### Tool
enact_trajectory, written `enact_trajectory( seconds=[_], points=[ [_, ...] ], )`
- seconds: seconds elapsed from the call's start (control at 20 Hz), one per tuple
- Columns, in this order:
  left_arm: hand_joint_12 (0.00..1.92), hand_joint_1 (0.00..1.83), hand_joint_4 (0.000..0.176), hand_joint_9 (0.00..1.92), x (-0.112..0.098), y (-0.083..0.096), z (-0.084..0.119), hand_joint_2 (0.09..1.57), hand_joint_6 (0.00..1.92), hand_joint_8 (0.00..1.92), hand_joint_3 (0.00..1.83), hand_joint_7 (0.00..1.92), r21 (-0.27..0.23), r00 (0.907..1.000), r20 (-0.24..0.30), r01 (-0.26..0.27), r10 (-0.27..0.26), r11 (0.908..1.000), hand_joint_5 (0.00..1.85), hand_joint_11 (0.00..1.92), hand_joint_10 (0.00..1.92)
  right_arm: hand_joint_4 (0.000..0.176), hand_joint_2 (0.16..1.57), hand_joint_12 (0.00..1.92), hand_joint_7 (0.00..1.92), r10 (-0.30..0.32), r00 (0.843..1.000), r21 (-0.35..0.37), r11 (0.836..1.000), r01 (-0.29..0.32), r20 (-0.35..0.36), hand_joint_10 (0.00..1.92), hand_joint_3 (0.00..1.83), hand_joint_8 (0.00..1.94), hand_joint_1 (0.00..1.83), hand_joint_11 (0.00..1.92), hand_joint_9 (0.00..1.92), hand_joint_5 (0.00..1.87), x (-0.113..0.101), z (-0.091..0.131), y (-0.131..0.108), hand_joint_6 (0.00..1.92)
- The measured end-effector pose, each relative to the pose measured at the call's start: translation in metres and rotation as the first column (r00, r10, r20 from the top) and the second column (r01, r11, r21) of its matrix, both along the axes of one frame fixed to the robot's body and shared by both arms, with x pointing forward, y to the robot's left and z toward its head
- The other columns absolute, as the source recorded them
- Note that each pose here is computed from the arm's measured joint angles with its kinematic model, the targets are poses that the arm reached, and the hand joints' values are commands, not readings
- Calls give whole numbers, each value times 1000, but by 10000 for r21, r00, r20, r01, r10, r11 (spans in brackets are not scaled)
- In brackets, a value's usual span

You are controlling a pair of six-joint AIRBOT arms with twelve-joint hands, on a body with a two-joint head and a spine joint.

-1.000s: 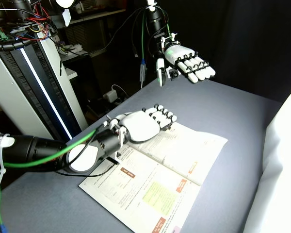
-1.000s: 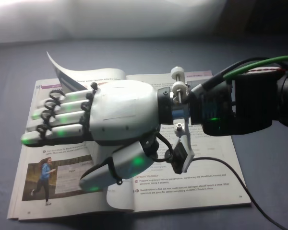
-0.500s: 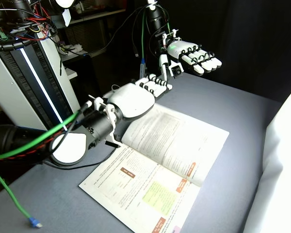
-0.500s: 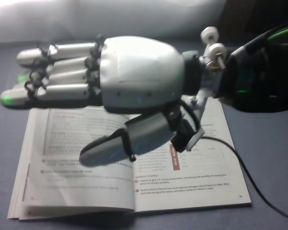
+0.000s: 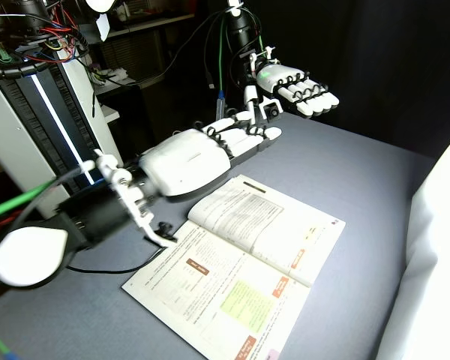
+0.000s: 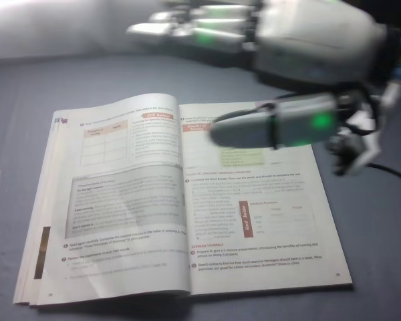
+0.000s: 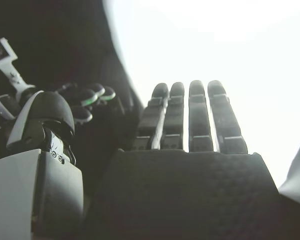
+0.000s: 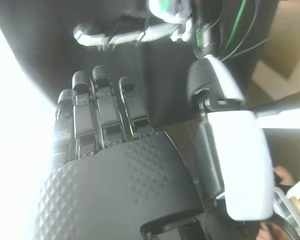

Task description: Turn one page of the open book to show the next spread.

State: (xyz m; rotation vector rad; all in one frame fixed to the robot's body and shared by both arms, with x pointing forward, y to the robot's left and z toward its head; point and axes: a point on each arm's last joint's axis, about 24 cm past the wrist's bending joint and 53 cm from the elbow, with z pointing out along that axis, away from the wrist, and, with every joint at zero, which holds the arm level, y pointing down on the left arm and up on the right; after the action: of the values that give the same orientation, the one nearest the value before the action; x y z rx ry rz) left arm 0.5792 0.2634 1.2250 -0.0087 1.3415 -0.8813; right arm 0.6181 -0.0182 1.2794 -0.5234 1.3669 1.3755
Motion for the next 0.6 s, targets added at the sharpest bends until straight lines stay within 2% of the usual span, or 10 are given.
enact_trajectory(
  seconds=[0.1,0.15,0.25,0.3,0.45,0.6],
  points=[
    [0,0,0,0,0,-1,-3,1273,0,0,8,0,-122,10000,-56,8,-8,9999,0,0,0,0,1255,1,212,-739,9965,-346,9968,725,-402,22,0,6,0,2,210,1,9,-17,-22,0],
    [0,0,0,0,-1,-4,-8,1267,0,0,4,0,-153,9997,-182,145,-148,9998,0,0,0,0,1244,7,39,-1142,9909,-537,9924,1105,-708,2,0,0,0,16,39,11,12,-29,-36,4],
    [0,0,0,0,-2,-8,-13,1260,0,0,0,0,-195,9989,-319,348,-354,9992,0,0,0,0,1207,1,7,-1642,9803,-818,9844,1557,-1095,0,0,0,0,2,7,1,15,-45,-55,0],
    [0,0,0,0,-1,-9,-15,1241,0,0,0,0,-232,9987,-381,342,-351,9991,0,0,0,0,1274,0,0,-1908,9722,-949,9793,1790,-1355,0,0,0,0,0,0,0,16,-53,-65,0],
    [0,0,0,0,3,-8,-18,1248,0,0,0,0,-246,9984,-467,321,-332,9992,0,0,0,0,1285,0,0,-2335,9546,-1195,9695,2140,-1851,0,5,0,0,0,0,0,16,-69,-81,0],
    [0,0,0,0,5,-18,-26,1244,0,0,0,0,-412,9953,-707,635,-663,9971,0,0,0,0,1258,0,0,-2784,9294,-1639,9559,2437,-2424,0,0,0,0,0,0,22,13,-92,-95,9]
  ],
)
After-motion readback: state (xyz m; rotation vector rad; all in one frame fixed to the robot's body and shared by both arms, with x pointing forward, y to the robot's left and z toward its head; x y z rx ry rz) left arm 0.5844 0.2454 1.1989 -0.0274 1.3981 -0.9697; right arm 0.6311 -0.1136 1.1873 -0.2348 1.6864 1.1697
